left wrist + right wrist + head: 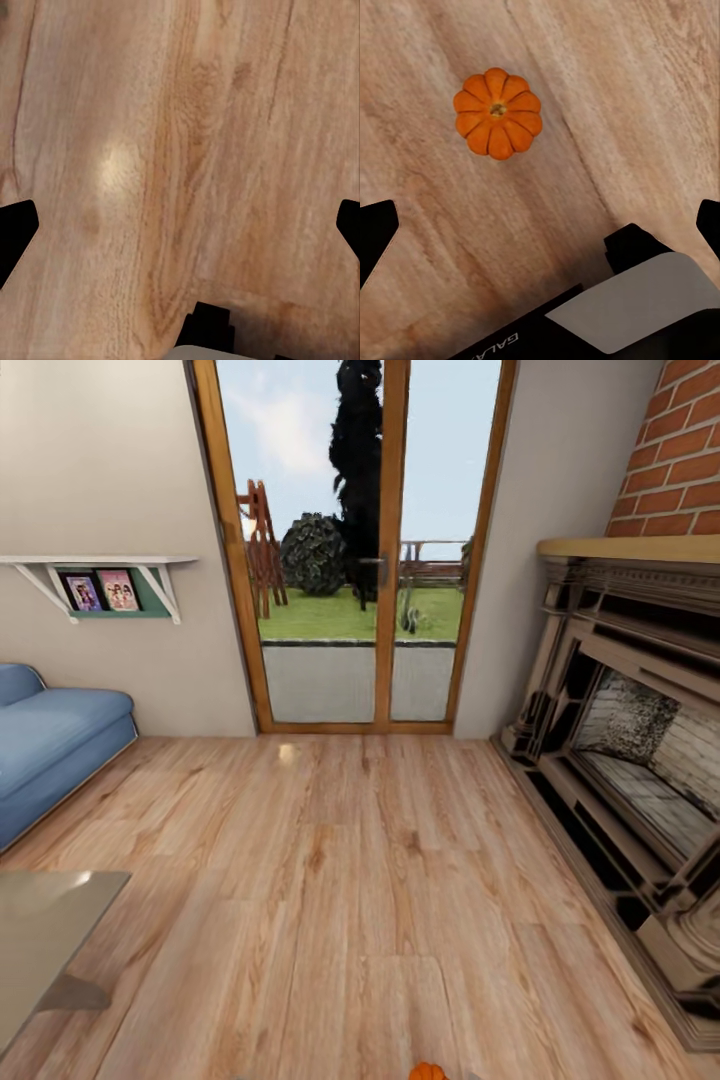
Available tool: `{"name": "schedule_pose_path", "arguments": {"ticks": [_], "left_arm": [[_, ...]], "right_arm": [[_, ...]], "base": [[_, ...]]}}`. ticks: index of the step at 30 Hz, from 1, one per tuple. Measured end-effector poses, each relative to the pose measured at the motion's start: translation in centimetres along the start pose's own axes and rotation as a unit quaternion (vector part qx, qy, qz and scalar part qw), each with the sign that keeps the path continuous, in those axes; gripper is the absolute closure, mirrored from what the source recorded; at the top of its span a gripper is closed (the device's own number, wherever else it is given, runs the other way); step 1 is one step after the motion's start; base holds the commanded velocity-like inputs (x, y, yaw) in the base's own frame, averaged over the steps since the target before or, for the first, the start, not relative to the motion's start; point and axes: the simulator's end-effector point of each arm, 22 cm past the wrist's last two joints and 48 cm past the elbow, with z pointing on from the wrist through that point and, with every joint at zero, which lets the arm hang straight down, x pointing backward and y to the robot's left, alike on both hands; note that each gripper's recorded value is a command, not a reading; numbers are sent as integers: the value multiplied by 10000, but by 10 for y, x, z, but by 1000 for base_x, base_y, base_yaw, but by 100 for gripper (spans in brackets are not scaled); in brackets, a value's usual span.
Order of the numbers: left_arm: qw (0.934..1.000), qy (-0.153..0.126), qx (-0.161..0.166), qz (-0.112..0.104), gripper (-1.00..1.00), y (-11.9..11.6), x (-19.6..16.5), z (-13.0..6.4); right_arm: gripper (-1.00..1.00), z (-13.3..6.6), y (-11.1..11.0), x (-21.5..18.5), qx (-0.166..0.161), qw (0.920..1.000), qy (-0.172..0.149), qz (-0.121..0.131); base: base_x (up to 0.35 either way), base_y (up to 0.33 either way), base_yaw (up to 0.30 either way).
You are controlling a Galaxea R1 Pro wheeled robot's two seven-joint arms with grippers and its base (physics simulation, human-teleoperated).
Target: Place each of the two pumpkins and all three candles from the living room inside a cabinet in the living room (use any cabinet), then make sure every cabinet is closed, and position the cauldron so it is next to a table in the living room.
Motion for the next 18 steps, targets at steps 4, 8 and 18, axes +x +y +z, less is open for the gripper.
{"name": "schedule_pose_path", "arguments": {"ticks": [4, 8, 18], "left_arm": [[10000, -4, 2, 3, -100, 0, 0, 0], [10000, -4, 2, 7, -100, 0, 0, 0], [10000, 5, 0, 7, -100, 0, 1, 0]], "right_arm": [[-100, 0, 0, 0, 2, 10000, -2, 0], [-100, 0, 0, 0, 2, 10000, 1, -1], [-100, 0, 0, 0, 1, 10000, 2, -2]], "base": [[130, 85, 0], [37, 17, 0], [26, -1, 0]]}}
